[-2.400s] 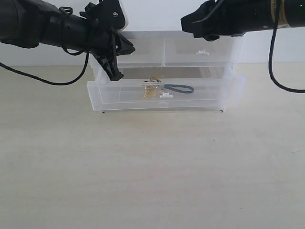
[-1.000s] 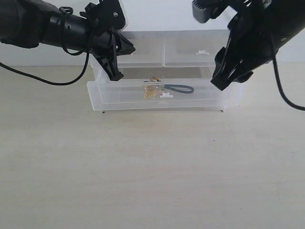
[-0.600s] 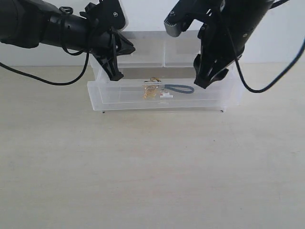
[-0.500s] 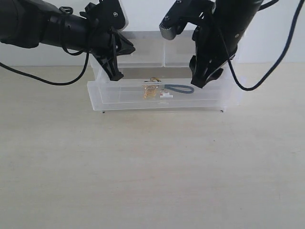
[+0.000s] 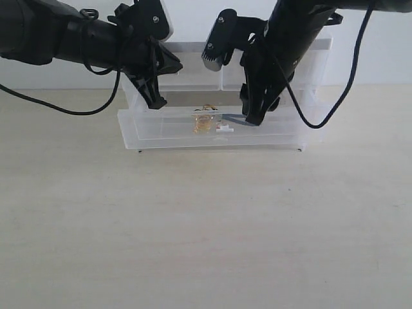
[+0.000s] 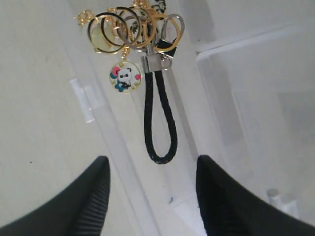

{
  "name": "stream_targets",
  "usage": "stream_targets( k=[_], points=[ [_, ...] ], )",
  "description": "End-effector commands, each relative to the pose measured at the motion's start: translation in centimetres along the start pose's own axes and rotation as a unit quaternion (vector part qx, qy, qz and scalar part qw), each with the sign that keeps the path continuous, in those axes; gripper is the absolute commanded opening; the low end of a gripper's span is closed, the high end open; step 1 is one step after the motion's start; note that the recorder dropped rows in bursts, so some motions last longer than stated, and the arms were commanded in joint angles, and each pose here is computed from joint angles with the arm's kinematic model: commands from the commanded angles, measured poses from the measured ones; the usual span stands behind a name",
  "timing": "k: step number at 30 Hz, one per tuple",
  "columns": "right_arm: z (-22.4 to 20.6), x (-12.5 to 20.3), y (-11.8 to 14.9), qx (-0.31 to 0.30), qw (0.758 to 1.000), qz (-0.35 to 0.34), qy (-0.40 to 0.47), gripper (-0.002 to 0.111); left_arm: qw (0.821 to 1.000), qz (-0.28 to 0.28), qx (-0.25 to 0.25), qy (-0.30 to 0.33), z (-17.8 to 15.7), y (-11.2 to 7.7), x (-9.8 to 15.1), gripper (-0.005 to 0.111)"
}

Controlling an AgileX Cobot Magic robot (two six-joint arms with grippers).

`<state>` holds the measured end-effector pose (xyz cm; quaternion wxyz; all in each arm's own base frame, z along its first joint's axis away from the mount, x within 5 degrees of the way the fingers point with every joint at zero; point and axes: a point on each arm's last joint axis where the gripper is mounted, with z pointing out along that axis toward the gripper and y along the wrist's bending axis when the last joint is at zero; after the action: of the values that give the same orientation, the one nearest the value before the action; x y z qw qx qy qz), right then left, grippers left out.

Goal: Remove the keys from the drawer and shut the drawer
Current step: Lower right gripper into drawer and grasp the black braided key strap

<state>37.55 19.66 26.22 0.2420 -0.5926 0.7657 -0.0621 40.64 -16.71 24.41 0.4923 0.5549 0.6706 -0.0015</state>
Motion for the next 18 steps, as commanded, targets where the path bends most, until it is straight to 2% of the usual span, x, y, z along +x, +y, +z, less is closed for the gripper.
stream_targets(
  k=[1, 16, 18],
  points=[
    [0.9, -0.1, -0.2, 0.006, 1.000, -0.011, -0.006, 0.047, 0.998, -0.013, -0.064, 0.020, -0.5, 1.8, 0.4, 0.004],
    [3.2, -0.2, -0.2, 0.011, 1.000, -0.022, -0.012, 0.047, 0.998, -0.013, -0.064, 0.020, -0.5, 1.8, 0.4, 0.004],
    [3.4, -0.2, -0.2, 0.010, 1.000, -0.021, -0.012, 0.051, 0.998, -0.013, -0.065, 0.020, -0.5, 1.8, 0.4, 0.004]
  ],
)
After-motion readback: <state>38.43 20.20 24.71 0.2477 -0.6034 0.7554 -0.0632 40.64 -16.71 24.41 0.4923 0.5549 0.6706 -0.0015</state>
